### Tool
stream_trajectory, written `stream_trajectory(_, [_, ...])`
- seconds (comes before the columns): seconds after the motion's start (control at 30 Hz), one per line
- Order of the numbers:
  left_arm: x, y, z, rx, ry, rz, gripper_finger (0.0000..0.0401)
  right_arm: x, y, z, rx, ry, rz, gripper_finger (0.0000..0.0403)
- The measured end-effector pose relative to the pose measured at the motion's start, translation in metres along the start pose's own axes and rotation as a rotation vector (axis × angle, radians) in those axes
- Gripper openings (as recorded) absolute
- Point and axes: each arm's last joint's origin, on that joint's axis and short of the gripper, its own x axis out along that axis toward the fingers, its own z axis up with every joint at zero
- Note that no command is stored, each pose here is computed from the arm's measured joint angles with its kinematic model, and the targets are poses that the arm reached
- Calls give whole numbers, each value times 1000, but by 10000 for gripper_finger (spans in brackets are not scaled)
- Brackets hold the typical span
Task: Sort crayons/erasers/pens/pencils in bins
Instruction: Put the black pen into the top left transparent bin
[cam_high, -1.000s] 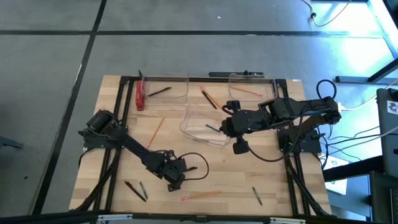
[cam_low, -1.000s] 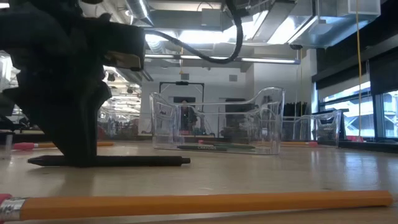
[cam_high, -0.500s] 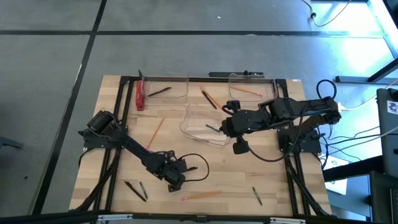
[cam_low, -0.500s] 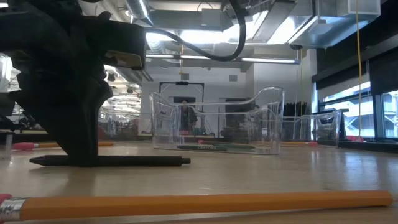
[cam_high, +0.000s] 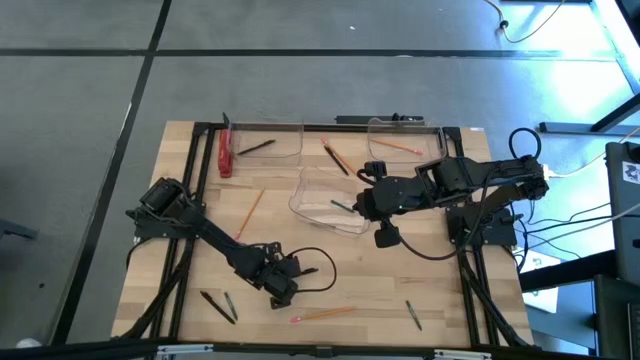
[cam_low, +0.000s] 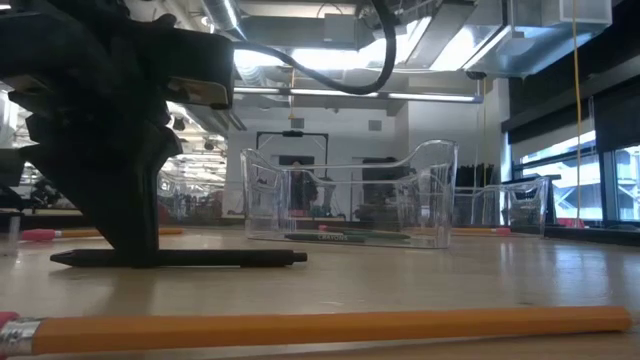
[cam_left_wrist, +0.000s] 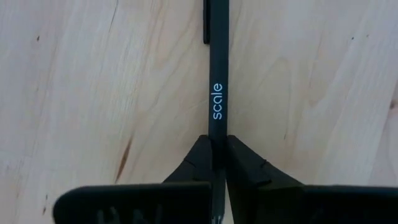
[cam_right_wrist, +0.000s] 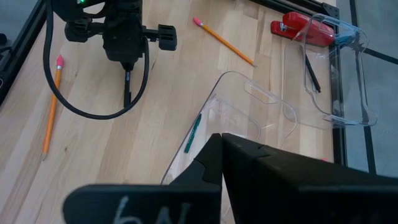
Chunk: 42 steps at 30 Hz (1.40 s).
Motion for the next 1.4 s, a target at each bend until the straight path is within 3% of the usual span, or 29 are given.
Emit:
stream_trajectory(0.33, [-14, 3, 2, -16, 16, -45, 8, 0, 0, 0, 0, 0, 0, 5])
stream_trajectory(0.83, [-75, 19, 12, -61, -82, -115, 9, 0, 0, 0, 1, -1, 1, 5])
stream_trajectory(1.1, [-121, 50, 14, -132, -151, -72, 9, 0, 0, 0, 0, -1, 9, 5])
stream_trajectory(1.4, [-160, 105, 21, -265, -234, 17, 9, 0, 0, 0, 0, -1, 11, 5])
